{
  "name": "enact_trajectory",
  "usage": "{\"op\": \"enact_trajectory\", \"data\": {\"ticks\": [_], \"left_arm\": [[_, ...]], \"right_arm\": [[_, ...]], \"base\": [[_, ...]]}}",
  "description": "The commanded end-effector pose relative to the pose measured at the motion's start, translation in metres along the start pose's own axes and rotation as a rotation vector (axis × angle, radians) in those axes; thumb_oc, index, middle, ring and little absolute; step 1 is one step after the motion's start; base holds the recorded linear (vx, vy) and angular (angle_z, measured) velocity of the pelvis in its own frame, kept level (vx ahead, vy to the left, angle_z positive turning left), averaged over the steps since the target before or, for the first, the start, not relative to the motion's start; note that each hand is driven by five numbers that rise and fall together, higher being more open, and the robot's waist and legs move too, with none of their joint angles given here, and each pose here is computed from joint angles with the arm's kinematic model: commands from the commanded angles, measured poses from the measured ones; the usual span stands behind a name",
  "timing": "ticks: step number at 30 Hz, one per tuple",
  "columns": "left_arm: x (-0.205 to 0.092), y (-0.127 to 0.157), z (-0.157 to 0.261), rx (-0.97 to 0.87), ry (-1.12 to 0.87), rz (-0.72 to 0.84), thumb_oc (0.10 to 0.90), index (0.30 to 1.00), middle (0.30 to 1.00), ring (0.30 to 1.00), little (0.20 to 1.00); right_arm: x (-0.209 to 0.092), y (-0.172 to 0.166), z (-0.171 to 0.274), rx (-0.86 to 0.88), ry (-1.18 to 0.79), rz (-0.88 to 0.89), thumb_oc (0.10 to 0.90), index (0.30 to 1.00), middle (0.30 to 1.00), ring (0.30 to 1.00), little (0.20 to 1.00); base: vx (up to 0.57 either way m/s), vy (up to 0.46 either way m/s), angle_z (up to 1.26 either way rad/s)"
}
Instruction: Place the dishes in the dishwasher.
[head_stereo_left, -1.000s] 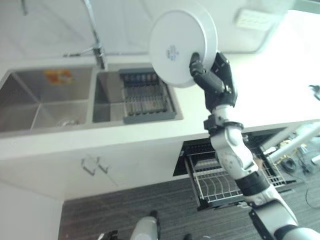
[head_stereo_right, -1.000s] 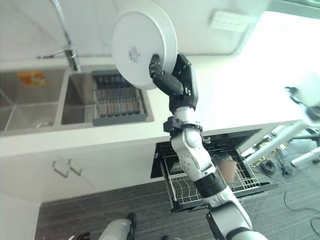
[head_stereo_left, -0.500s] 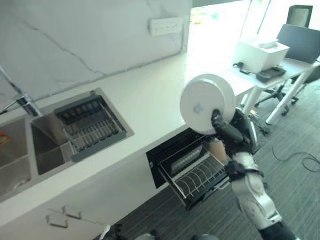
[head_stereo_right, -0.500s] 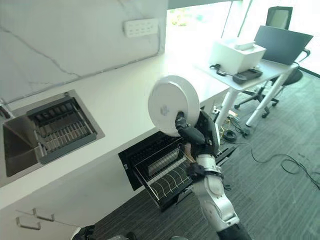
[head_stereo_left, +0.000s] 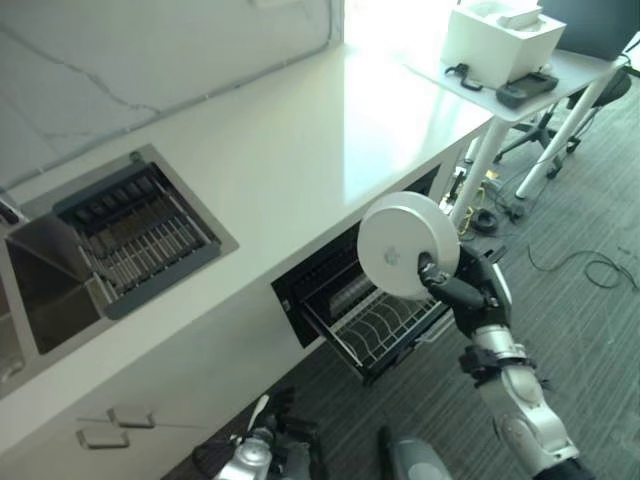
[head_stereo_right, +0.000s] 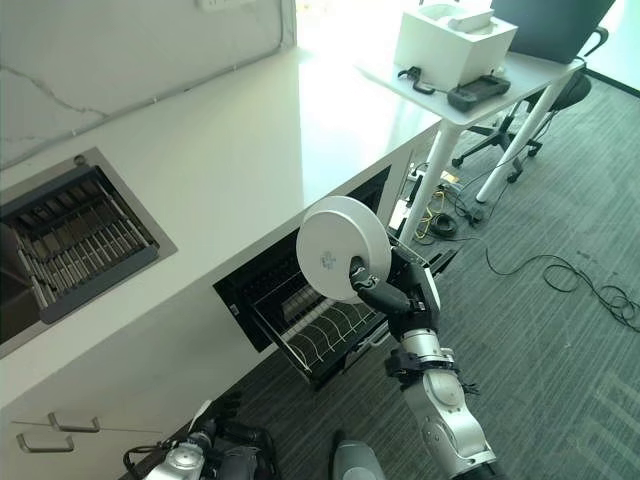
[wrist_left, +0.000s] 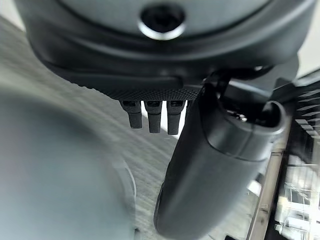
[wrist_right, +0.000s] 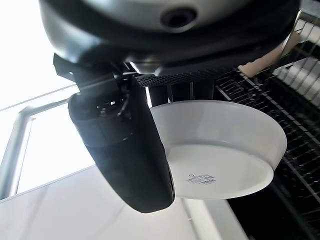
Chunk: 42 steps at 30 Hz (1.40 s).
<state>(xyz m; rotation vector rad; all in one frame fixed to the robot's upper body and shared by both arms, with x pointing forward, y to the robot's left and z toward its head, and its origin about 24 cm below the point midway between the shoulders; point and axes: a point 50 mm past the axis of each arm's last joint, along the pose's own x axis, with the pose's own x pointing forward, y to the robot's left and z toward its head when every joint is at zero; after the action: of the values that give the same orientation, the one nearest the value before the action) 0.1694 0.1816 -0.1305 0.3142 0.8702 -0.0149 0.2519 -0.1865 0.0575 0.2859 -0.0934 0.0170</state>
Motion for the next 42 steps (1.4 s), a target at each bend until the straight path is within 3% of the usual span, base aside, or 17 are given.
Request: {"op": "enact_trajectory", "data": {"ticks": [1,11,14,16,19,25,29,31,37,42], "left_arm": [[0.004,0.01,0.016,0.061,-0.075,0.02,0.8,0.9,0.9,0.9,0.9],[0.006,0.004,0.02,0.181,-0.086,-0.023,0.8,0.9,0.9,0.9,0.9],[0.009,0.006,0.03,0.229,-0.096,-0.036,0.8,0.9,0.9,0.9,0.9],[0.012,0.006,0.036,0.379,-0.096,-0.071,0.8,0.9,0.9,0.9,0.9],[0.013,0.004,0.032,0.462,-0.095,-0.079,0.8,0.9,0.9,0.9,0.9],[0.016,0.02,0.042,0.561,-0.165,0.006,0.8,0.9,0.9,0.9,0.9],[0.015,0.027,0.037,0.533,-0.167,0.039,0.8,0.9,0.9,0.9,0.9],[0.015,0.034,0.036,0.488,-0.176,0.057,0.8,0.9,0.9,0.9,0.9],[0.014,0.037,0.043,0.423,-0.226,0.077,0.8,0.9,0.9,0.9,0.9],[0.013,0.028,0.047,0.275,-0.252,0.08,0.8,0.9,0.9,0.9,0.9]], "right_arm": [[0.02,0.031,0.045,-0.044,-0.271,0.161,0.4,0.3,0.3,0.3,0.3],[0.044,0.039,-0.005,-0.309,-0.149,0.054,0.4,0.3,0.3,0.3,0.3],[0.057,0.044,0.002,-0.42,-0.198,0.008,0.4,0.3,0.3,0.3,0.3],[0.084,0.047,0.014,-0.538,-0.224,-0.045,0.4,0.3,0.3,0.3,0.3],[0.096,0.056,0.022,-0.649,-0.264,-0.088,0.4,0.3,0.3,0.3,0.3],[0.121,0.051,0.048,-0.865,-0.368,-0.244,0.4,0.3,0.3,0.3,0.3],[0.125,0.034,0.045,-0.999,-0.344,-0.367,0.4,0.3,0.3,0.3,0.3],[0.126,0.01,0.044,-1.158,-0.285,-0.476,0.4,0.3,0.3,0.3,0.3],[0.117,-0.021,0.035,-1.212,-0.215,-0.681,0.4,0.3,0.3,0.3,0.3],[0.113,-0.03,0.033,-1.289,-0.209,-0.72,0.4,0.3,0.3,0.3,0.3]], "base": [[0.0,0.0,0.0],[-0.01,0.015,0.08],[-0.05,0.017,0.14],[-0.02,-0.003,0.09],[-0.03,-0.007,0.11],[-0.05,-0.094,0.14],[0.0,-0.027,0.17],[-0.03,0.008,0.05],[-0.07,0.023,0.08],[-0.1,0.094,0.05]]}}
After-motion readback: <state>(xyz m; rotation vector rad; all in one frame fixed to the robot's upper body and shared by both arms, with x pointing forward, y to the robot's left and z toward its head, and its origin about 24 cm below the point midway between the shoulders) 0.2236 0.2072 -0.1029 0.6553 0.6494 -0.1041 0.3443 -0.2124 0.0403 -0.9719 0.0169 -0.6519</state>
